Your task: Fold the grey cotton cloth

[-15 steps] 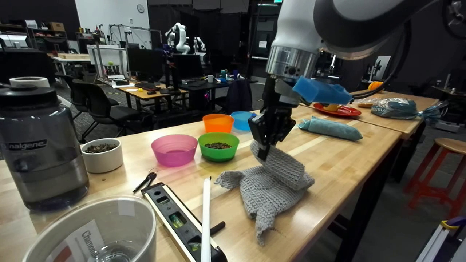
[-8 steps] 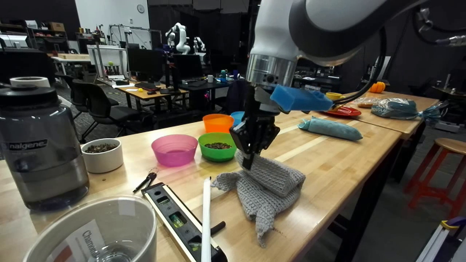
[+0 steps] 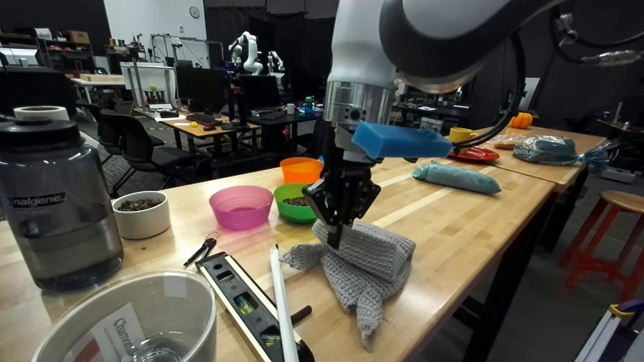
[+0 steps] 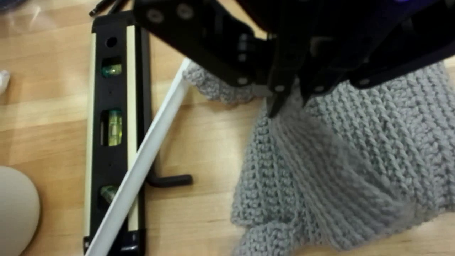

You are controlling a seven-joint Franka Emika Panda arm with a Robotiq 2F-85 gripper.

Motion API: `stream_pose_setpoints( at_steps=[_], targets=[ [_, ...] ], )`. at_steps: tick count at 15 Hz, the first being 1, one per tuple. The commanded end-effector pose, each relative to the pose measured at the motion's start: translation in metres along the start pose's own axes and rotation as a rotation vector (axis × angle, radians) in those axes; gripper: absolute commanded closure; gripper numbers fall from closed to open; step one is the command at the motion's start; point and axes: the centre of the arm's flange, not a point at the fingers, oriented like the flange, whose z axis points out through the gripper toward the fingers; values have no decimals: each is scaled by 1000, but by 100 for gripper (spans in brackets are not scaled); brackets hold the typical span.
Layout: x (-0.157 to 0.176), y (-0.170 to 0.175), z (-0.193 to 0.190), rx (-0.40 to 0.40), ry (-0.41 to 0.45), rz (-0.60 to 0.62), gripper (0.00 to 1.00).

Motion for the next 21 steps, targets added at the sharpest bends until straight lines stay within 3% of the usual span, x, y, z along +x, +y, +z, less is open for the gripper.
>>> stream_pose_setpoints(
  at_steps=[1,4,8,13,21],
  targets=[
    [-6,-23,-1,-7,-38,1,68],
    [-10,-21,-3,9,-65,-16,61],
    [-12,-8,-17,54,-90,-21,34],
    [-8,36,-34,69,-87,-5,2],
    [-9,121,-26,184,-97,-13,0]
  ],
)
